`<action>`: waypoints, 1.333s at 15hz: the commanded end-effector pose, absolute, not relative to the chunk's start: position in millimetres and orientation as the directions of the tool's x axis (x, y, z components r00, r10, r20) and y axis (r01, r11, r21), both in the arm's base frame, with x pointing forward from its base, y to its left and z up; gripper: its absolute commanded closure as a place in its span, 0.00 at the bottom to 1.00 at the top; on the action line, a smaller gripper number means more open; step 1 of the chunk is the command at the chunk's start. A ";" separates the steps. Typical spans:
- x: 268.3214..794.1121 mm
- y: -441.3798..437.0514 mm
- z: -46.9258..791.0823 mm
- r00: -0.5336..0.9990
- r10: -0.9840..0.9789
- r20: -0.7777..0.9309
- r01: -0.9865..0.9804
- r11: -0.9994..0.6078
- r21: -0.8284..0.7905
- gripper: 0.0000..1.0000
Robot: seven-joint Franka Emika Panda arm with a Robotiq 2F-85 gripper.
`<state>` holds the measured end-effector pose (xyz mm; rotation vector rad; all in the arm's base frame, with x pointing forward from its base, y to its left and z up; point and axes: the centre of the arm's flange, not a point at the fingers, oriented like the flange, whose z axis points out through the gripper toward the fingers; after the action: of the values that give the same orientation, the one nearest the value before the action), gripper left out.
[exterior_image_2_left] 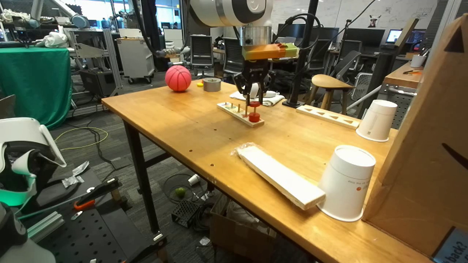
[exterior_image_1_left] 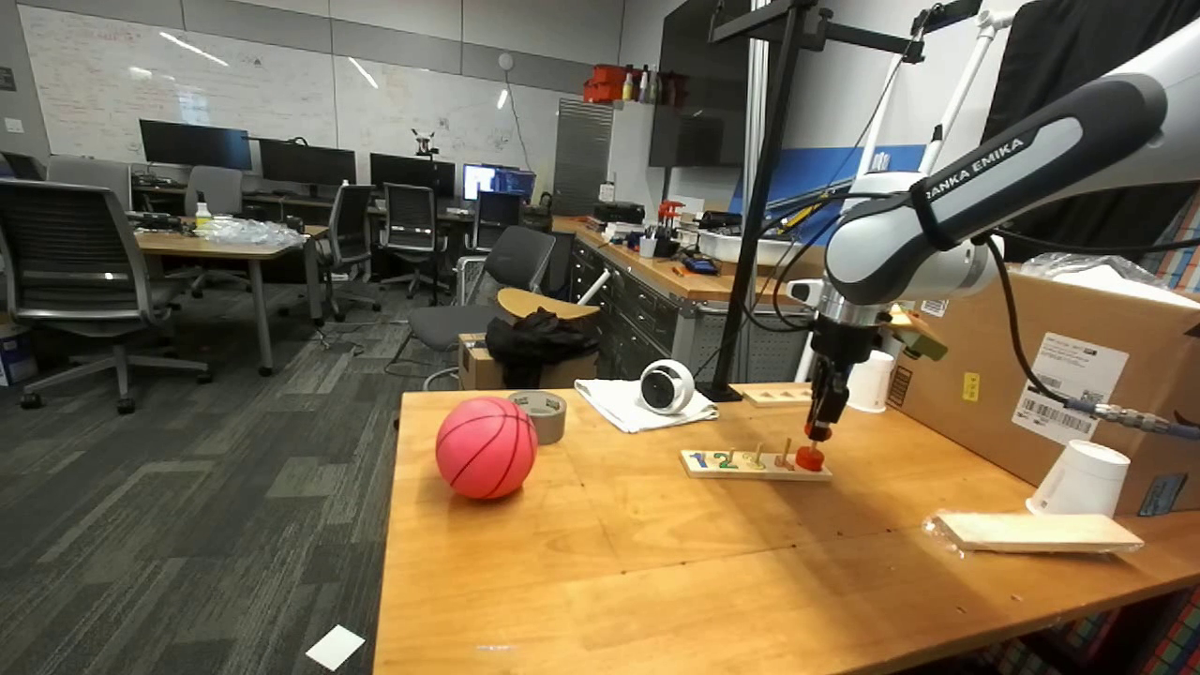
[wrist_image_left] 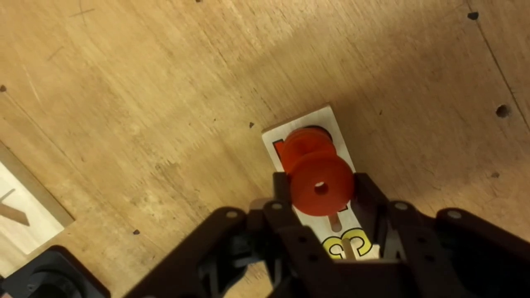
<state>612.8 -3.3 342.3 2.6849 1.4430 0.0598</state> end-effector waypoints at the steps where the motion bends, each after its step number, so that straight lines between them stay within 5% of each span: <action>1: 616.4 -12.9 339.1 0.547 0.837 -0.005 0.833 -0.543 0.105 0.83; 9: 620.4 -13.7 327.2 0.545 0.838 -0.015 0.836 -0.542 0.091 0.83; 10: 621.1 -13.2 327.1 0.547 0.837 -0.014 0.834 -0.544 0.091 0.66; 11: 621.7 -11.1 331.9 0.548 0.836 -0.004 0.832 -0.545 0.100 0.33; 12: 620.9 -7.6 339.2 0.548 0.837 0.002 0.830 -0.544 0.119 0.33; 16: 612.8 30.3 370.7 0.433 0.897 0.091 0.869 -0.442 0.224 0.04; 20: 620.3 50.6 365.6 0.432 0.898 0.082 0.877 -0.439 0.195 0.00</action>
<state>620.2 51.0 365.6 2.5516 1.5912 0.2632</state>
